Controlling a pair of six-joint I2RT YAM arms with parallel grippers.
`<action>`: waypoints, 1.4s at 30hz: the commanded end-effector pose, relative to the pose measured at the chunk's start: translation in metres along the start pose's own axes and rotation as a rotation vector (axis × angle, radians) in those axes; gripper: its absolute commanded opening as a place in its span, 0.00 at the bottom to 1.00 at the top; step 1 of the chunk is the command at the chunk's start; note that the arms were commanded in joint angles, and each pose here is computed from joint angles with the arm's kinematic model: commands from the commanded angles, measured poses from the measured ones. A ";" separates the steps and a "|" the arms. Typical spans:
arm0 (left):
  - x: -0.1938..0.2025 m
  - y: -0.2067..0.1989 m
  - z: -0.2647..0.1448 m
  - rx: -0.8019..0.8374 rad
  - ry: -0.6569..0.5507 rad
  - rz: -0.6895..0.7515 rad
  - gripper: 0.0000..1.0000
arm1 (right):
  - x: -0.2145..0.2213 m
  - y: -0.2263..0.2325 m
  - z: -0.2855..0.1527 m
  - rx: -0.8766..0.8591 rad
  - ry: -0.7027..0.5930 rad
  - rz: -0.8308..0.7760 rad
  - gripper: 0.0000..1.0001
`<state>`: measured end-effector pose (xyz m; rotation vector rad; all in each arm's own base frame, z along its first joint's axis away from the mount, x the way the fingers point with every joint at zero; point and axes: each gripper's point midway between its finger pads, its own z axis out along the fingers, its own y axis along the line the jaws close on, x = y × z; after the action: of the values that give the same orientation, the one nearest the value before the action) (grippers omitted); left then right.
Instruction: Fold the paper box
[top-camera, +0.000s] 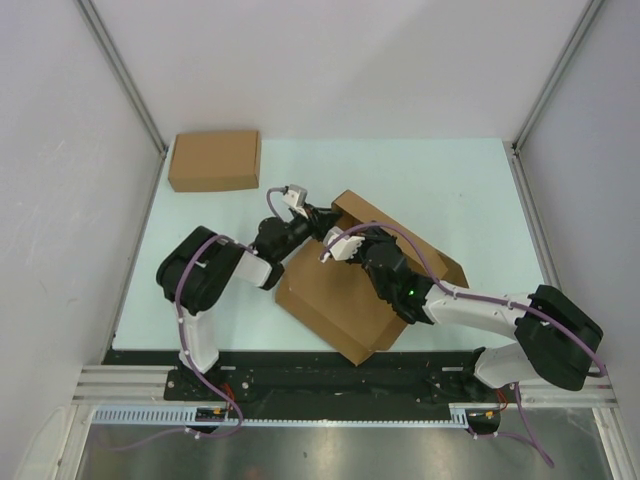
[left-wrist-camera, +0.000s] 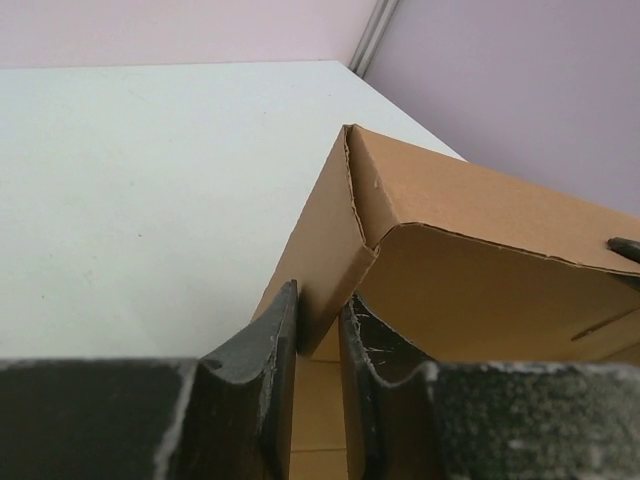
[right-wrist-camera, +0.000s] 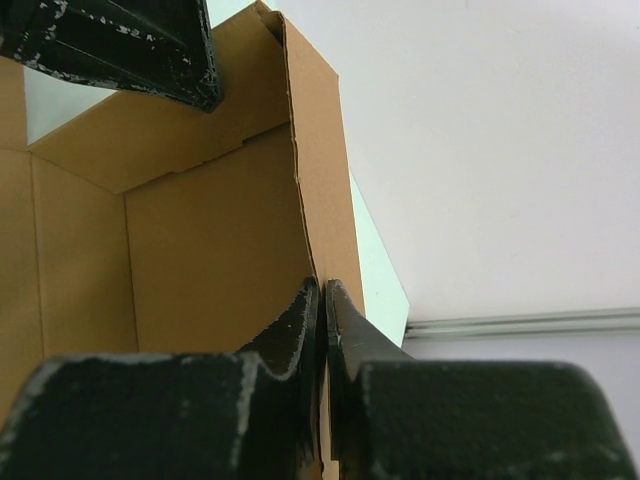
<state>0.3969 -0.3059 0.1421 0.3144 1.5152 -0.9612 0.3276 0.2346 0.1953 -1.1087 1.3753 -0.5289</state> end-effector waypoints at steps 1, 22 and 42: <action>-0.033 -0.001 0.002 -0.038 -0.141 0.032 0.20 | -0.007 0.036 -0.004 -0.135 -0.036 0.022 0.05; -0.037 0.005 0.004 -0.208 -0.172 0.093 0.19 | -0.036 0.008 -0.008 -0.046 -0.071 0.099 0.51; -0.045 -0.004 0.000 -0.235 -0.203 0.145 0.20 | -0.085 -0.109 -0.019 0.160 -0.225 0.669 0.52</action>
<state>0.4073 -0.2957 0.1454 0.1641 1.4934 -0.6906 0.3102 0.2635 0.3116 -0.7191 1.3327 -0.1703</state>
